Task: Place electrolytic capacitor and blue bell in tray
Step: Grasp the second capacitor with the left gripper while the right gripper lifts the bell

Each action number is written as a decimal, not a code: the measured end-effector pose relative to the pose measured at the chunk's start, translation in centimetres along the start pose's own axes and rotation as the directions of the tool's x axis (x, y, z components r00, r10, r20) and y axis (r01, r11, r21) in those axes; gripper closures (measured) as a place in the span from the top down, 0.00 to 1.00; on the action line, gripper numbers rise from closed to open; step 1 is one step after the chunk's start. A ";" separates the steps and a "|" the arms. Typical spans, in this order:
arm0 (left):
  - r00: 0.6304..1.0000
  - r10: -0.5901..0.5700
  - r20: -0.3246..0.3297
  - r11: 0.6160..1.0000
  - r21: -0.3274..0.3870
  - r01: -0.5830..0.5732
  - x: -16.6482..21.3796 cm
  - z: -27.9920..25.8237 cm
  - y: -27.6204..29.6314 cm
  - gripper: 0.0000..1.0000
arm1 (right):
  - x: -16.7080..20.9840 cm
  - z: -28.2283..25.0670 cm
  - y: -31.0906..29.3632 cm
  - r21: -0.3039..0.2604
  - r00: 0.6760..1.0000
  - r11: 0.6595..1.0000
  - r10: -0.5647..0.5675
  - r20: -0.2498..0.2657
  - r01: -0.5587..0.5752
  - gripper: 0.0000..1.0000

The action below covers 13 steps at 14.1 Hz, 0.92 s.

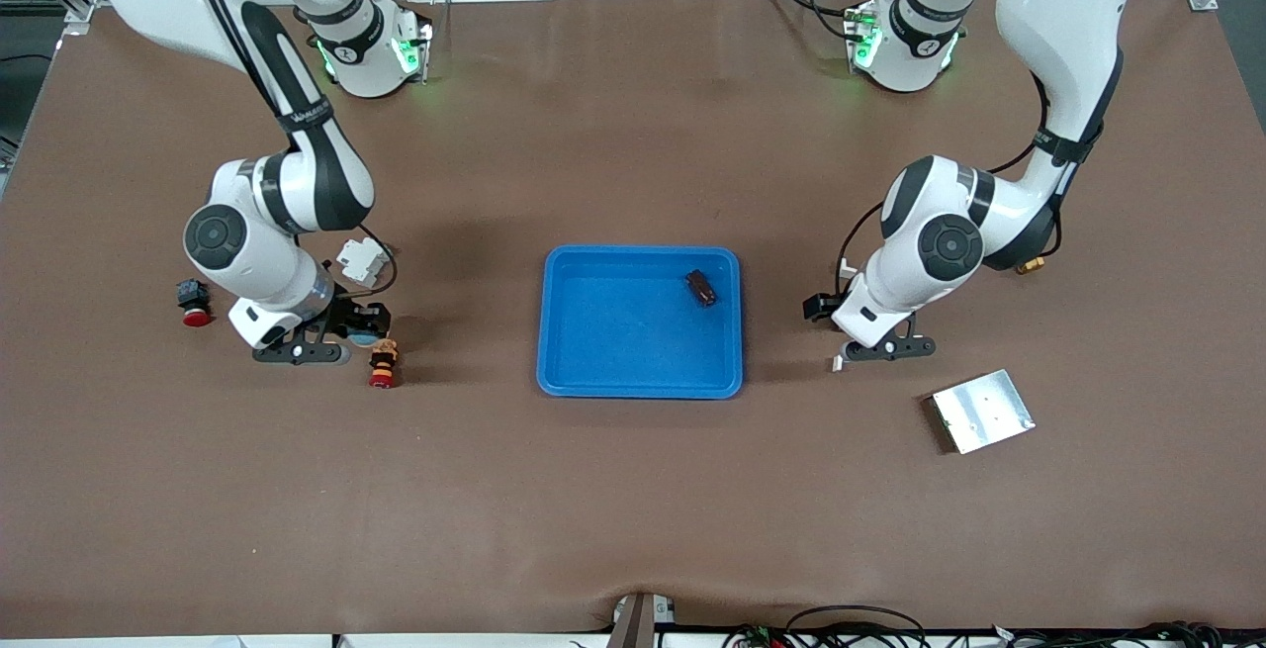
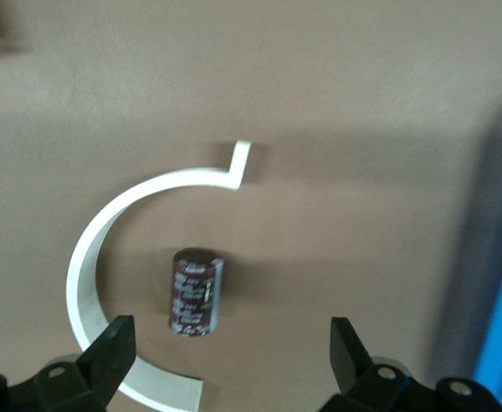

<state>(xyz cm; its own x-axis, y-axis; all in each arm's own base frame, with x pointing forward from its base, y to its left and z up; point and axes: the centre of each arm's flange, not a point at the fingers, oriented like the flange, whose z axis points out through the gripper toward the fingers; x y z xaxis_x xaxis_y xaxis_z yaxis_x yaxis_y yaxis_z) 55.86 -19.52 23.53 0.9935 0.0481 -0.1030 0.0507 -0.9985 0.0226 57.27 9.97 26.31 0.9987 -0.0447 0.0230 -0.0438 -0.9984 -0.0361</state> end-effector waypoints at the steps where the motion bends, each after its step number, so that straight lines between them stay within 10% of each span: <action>1: 1.000 0.009 -0.001 1.000 0.016 -0.009 -0.1 0.4 -0.6 1.00 | -0.3 -0.5 -1.3 0.001 1.000 1.000 0.026 0.003 -0.026 0.63; 13: 0.999 0.038 -0.032 0.999 0.012 -0.037 -1.5 4.3 -1.8 1.00 | -5.0 -7.1 -12.8 0.003 0.975 0.976 0.217 0.035 -0.218 0.63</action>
<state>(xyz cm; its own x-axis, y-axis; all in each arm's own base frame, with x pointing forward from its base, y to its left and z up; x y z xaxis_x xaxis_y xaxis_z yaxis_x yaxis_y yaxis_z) 53.84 -17.91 19.37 0.9974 0.0114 -0.0706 0.0125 -0.9998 0.0148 52.70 22.76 33.78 0.9656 -0.2594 -0.0200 -0.2600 -0.9646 -0.0429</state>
